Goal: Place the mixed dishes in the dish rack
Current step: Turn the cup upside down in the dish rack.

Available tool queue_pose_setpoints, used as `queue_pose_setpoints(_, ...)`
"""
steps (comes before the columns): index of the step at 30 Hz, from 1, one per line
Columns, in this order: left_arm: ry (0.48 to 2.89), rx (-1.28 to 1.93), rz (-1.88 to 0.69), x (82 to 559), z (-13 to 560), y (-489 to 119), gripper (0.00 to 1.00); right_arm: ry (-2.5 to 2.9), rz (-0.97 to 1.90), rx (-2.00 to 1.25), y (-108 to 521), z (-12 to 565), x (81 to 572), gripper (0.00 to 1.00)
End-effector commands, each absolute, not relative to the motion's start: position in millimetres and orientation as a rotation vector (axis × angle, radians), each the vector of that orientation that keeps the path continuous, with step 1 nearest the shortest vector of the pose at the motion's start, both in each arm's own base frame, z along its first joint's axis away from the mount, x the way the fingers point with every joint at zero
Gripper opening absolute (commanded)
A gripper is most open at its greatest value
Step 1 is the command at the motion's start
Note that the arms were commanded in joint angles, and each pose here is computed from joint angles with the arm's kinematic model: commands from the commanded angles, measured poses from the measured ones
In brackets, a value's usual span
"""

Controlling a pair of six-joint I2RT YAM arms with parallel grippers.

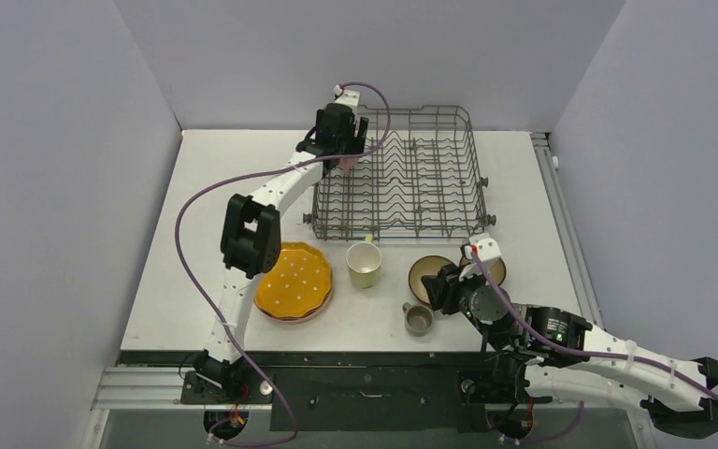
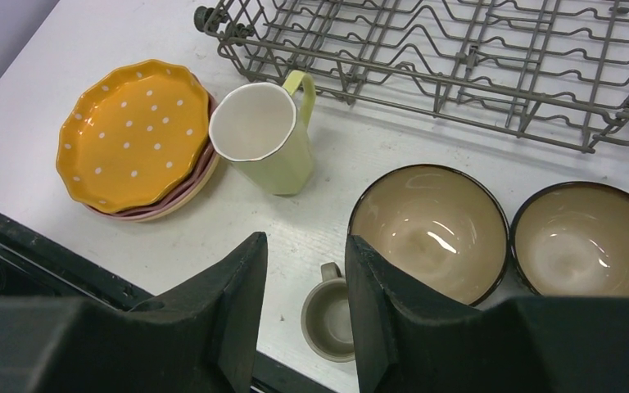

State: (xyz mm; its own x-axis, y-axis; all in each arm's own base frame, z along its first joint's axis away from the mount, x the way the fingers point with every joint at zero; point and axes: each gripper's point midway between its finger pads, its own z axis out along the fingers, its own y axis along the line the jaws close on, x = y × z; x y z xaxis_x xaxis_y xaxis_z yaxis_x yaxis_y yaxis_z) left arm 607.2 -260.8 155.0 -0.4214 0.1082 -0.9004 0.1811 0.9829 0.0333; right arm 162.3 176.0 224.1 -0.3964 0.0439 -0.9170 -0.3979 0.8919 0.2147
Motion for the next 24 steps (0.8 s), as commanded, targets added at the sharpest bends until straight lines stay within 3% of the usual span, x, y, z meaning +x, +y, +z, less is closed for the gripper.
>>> queue_pose_setpoints(1,1.841,0.145,-0.106,630,221,-259,0.0,1.923,0.531,-0.244,191,223,165,0.36)
queue_pose_setpoints(24,1.87,0.105,-0.078,645,190,-251,0.0,1.966,0.522,-0.254,202,205,173,0.36)
